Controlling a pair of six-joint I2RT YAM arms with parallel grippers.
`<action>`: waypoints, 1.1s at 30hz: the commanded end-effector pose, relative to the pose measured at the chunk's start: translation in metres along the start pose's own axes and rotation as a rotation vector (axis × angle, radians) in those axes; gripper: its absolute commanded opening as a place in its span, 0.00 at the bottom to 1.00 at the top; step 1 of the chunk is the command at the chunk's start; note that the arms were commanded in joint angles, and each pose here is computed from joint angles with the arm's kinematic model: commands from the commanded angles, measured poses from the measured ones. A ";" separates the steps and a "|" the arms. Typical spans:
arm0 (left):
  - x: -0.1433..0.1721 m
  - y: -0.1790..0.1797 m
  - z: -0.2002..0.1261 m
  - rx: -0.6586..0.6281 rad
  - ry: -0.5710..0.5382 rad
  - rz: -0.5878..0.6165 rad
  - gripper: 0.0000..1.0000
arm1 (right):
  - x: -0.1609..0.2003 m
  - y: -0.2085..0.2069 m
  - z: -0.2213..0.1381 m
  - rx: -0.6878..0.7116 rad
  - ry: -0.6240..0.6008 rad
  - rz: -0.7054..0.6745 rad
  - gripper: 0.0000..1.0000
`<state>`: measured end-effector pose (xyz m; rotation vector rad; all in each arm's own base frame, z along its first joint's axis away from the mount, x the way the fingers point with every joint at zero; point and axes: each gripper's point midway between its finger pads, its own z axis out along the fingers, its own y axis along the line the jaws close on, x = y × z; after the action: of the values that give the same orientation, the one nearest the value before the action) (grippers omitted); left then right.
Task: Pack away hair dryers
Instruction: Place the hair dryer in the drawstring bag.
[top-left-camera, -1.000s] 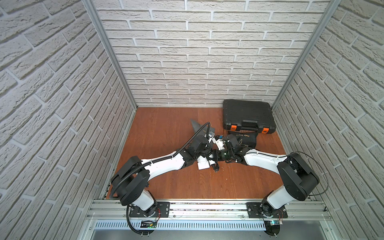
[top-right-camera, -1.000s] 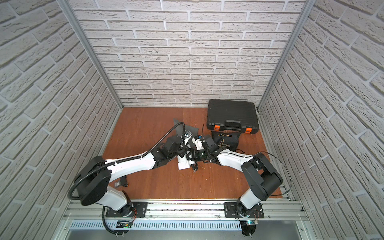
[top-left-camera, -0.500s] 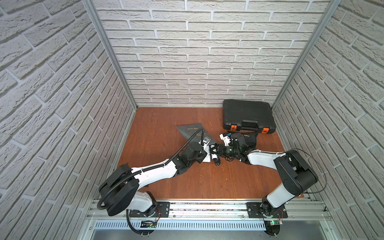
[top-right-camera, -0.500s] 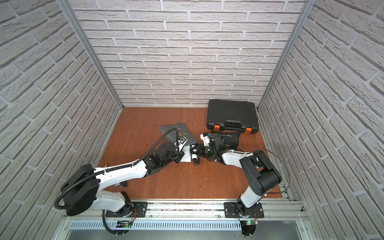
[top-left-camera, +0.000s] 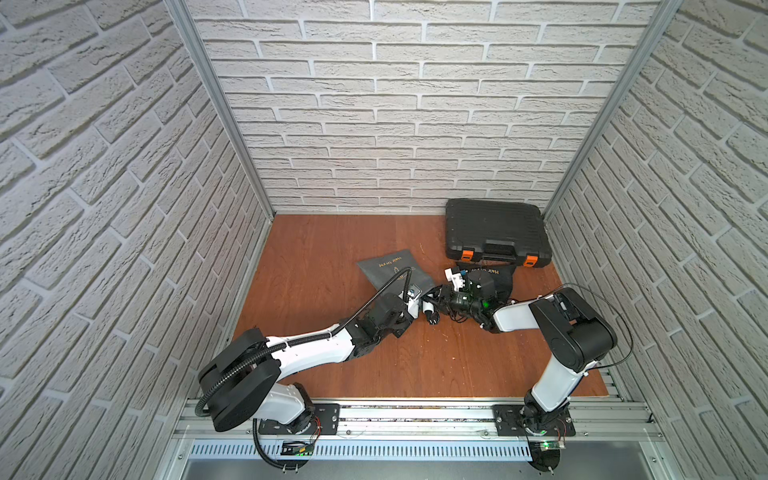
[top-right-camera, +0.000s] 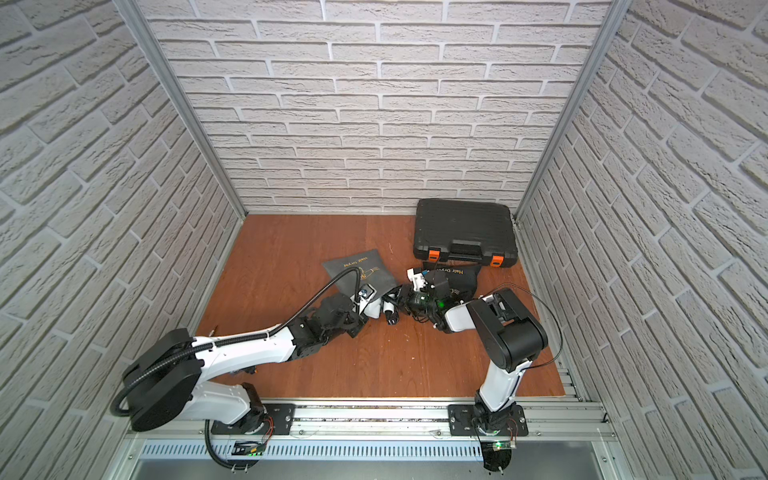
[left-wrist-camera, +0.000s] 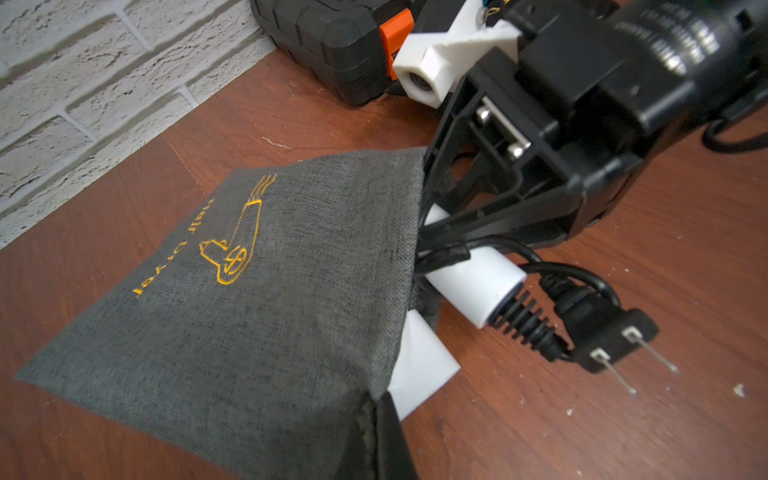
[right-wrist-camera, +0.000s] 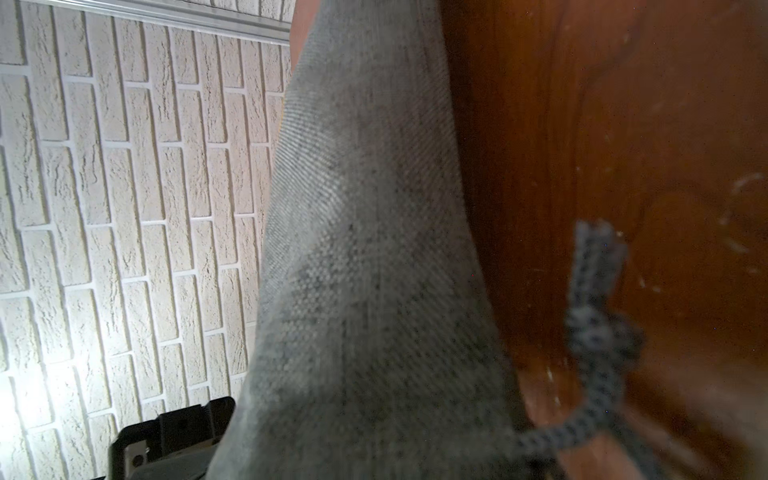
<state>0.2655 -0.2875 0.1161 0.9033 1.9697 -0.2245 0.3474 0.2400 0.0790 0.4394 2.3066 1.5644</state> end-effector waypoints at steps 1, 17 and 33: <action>-0.013 -0.007 -0.004 0.029 -0.048 -0.017 0.00 | -0.018 0.045 -0.006 -0.154 -0.065 -0.089 0.03; -0.051 -0.042 0.004 0.168 -0.130 -0.093 0.00 | -0.027 0.060 0.012 -0.174 -0.117 -0.121 0.03; -0.055 -0.047 -0.005 0.209 -0.134 -0.092 0.00 | -0.020 0.075 0.021 -0.169 -0.041 -0.176 0.03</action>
<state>0.2532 -0.3380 0.1359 0.9138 1.9448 -0.4653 0.3707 0.2729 0.0982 0.3347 2.2580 1.5462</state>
